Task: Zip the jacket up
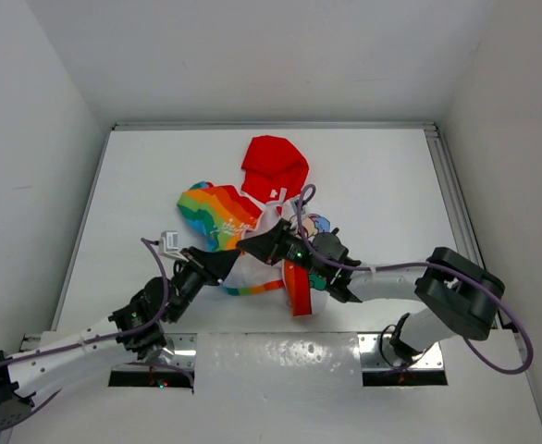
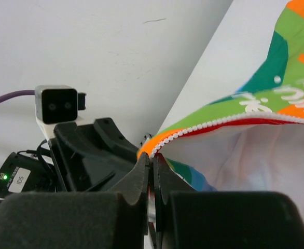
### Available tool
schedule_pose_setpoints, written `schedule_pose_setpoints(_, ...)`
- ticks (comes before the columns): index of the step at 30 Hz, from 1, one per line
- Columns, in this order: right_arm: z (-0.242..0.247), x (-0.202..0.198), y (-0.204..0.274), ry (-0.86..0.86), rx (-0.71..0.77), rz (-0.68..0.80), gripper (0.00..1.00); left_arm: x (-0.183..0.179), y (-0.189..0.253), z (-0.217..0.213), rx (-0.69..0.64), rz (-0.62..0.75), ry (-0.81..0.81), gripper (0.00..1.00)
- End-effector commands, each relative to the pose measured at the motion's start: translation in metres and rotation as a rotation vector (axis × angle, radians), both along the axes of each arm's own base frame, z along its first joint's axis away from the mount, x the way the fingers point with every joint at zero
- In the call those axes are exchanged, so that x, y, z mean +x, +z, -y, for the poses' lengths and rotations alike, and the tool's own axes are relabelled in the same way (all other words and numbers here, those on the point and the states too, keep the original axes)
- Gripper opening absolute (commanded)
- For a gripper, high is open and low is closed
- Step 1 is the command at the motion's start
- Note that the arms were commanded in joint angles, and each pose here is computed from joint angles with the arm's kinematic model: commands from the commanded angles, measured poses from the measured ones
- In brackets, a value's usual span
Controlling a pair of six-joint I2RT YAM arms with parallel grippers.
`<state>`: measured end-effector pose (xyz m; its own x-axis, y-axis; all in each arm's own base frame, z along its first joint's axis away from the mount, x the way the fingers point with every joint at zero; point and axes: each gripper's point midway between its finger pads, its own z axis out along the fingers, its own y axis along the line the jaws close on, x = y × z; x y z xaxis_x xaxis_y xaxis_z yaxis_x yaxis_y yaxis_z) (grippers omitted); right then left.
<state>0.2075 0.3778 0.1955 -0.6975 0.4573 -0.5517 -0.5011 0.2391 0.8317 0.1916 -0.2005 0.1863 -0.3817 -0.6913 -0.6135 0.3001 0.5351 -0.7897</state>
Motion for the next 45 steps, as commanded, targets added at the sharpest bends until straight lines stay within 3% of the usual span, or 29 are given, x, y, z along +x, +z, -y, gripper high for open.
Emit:
schedule_pose_setpoints(1, 0.004, 0.006, 0.023, -0.024, 0.079, 0.065, 0.0, -0.008, 0.018, 0.007, -0.003, 0.021, -0.07, 0.25)
schedule_pose_setpoints(2, 0.006, 0.007, 0.025, -0.025, 0.093, 0.065, 0.0, -0.009, 0.019, 0.005, 0.006, 0.025, -0.069, 0.39)
schedule_pose_setpoints(5, 0.01, 0.007, 0.025, 0.008, 0.11, 0.059, 0.0, -0.01, 0.027, -0.001, 0.037, 0.022, -0.059, 0.49)
schedule_pose_setpoints(14, 0.015, -0.005, 0.048, 0.168, 0.274, 0.08, 0.0, -0.007, 0.05, 0.002, 0.096, 0.023, -0.055, 0.49)
schedule_pose_setpoints(17, 0.014, -0.008, 0.049, 0.186, 0.262, 0.093, 0.0, -0.007, 0.04, 0.011, 0.167, -0.012, -0.089, 0.45)
schedule_pose_setpoints(22, 0.022, -0.014, 0.056, 0.186, 0.25, 0.144, 0.0, -0.001, 0.031, 0.007, 0.175, -0.059, -0.063, 0.44)
schedule_pose_setpoints(26, 0.031, -0.01, 0.055, 0.159, 0.232, 0.16, 0.0, 0.01, 0.048, 0.001, 0.165, -0.025, -0.09, 0.45)
schedule_pose_setpoints(27, 0.037, -0.006, 0.055, 0.142, 0.233, 0.16, 0.0, 0.03, 0.062, -0.018, 0.174, -0.013, -0.018, 0.46)
schedule_pose_setpoints(28, 0.04, -0.003, 0.055, 0.132, 0.232, 0.158, 0.0, 0.027, 0.071, -0.013, 0.167, 0.001, -0.113, 0.46)
schedule_pose_setpoints(29, 0.043, -0.001, 0.056, 0.125, 0.232, 0.157, 0.0, 0.049, 0.08, -0.038, 0.153, 0.011, -0.053, 0.47)
schedule_pose_setpoints(30, 0.045, 0.0, 0.059, 0.122, 0.237, 0.164, 0.0, 0.052, 0.085, -0.038, 0.125, 0.024, -0.112, 0.47)
schedule_pose_setpoints(31, 0.047, 0.001, 0.06, 0.123, 0.238, 0.167, 0.0, 0.048, 0.083, -0.024, 0.038, 0.012, -0.3, 0.45)
schedule_pose_setpoints(33, 0.048, 0.003, 0.065, 0.118, 0.238, 0.179, 0.0, 0.067, 0.093, -0.038, -0.066, 0.062, -0.318, 0.4)
schedule_pose_setpoints(34, 0.048, 0.005, 0.063, 0.118, 0.221, 0.171, 0.0, 0.08, 0.086, -0.04, -0.043, 0.035, -0.291, 0.4)
schedule_pose_setpoints(39, 0.047, 0.014, 0.063, 0.088, 0.157, 0.17, 0.0, 0.058, 0.089, -0.023, 0.097, 0.099, -0.293, 0.47)
schedule_pose_setpoints(45, 0.041, 0.024, 0.065, 0.077, 0.142, 0.153, 0.0, 0.024, 0.067, -0.006, 0.087, 0.116, -0.449, 0.51)
